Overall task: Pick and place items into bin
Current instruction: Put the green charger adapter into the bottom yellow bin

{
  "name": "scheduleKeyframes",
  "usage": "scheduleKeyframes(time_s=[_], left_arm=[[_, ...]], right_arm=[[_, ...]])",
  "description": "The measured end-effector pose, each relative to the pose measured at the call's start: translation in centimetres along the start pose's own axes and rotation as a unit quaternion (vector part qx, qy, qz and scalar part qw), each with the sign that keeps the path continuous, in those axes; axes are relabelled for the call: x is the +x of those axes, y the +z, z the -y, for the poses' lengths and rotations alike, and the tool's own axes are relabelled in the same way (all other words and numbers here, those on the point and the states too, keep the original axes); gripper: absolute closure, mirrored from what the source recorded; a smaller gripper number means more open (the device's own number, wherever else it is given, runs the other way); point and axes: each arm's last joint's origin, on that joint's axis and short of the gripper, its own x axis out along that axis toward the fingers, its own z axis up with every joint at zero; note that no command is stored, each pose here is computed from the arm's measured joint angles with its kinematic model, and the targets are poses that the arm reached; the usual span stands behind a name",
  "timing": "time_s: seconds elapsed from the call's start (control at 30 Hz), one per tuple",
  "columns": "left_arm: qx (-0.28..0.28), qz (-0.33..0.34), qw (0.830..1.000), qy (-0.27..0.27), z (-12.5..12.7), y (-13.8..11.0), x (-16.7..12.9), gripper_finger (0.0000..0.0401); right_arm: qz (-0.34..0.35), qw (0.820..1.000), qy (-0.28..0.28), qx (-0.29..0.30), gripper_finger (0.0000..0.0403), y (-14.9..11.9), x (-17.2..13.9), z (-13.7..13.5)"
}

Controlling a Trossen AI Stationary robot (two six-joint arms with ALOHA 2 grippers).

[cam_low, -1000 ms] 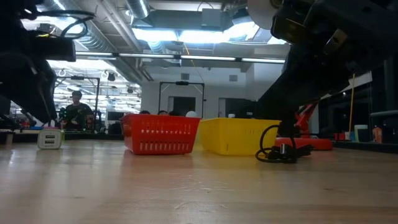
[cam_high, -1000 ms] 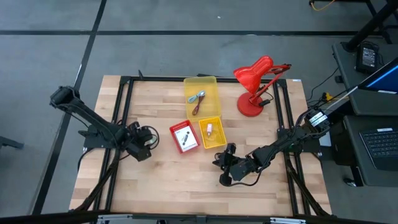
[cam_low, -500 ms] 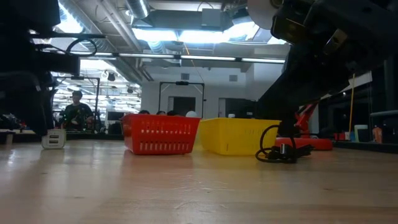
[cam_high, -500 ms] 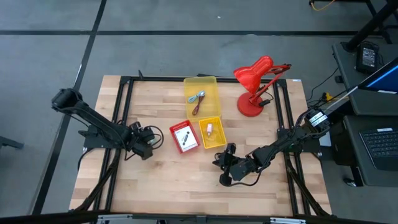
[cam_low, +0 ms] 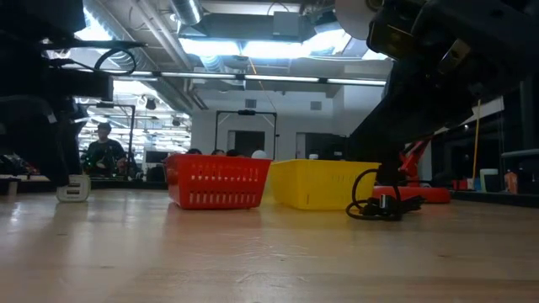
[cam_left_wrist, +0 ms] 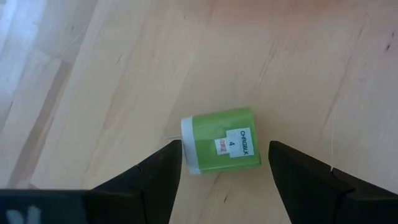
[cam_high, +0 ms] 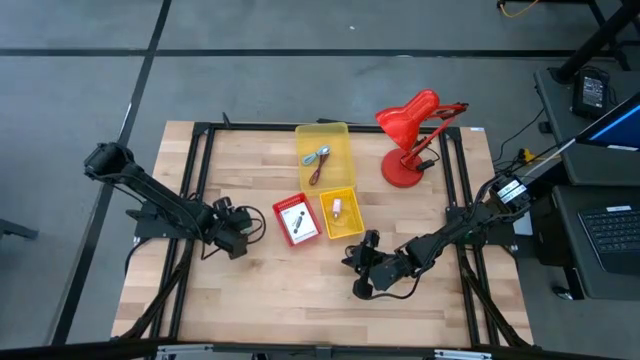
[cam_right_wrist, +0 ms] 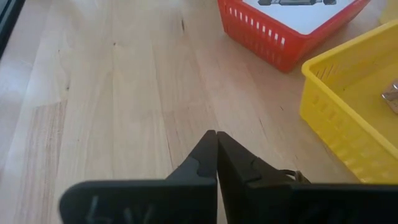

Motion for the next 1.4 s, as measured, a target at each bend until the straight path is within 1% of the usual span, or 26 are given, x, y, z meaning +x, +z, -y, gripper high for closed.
scheduleKeyframes(time_s=[0.23,0.6,0.97,1.03,1.17,1.33,1.4], left_arm=[[-0.013,0.014,1.0,0.011,-0.06,0.09,0.0,0.0166],[-0.014,0.016,1.0,0.011,-0.05,0.09,0.03,0.0166],[-0.013,0.02,1.0,0.017,-0.29,-0.5,0.72,0.0166],[-0.006,0.021,1.0,0.017,-0.27,-0.49,0.72,0.0167],[0.013,0.026,1.0,0.011,-0.15,-0.37,0.71,0.0183],[0.029,0.024,0.999,0.007,-0.11,-0.36,0.69,0.0226],[0.029,0.022,0.999,0.003,-0.08,-0.35,0.67,0.0238]], right_arm=[[0.0,1.0,0.0,0.001,0.0402,-0.01,0.0,0.0],[0.0,1.0,0.0,0.001,0.0402,-0.03,0.02,-0.01],[0.0,1.0,0.0,0.002,0.0402,-0.03,0.02,-0.01],[0.0,1.0,0.0,0.002,0.0402,-0.01,0.02,-0.01],[0.0,1.0,0.0,0.002,0.0402,-0.01,0.02,-0.01],[0.0,1.0,0.0,0.002,0.0402,-0.01,0.02,-0.01],[0.0,1.0,0.0,0.002,0.0402,-0.01,0.02,-0.01]])
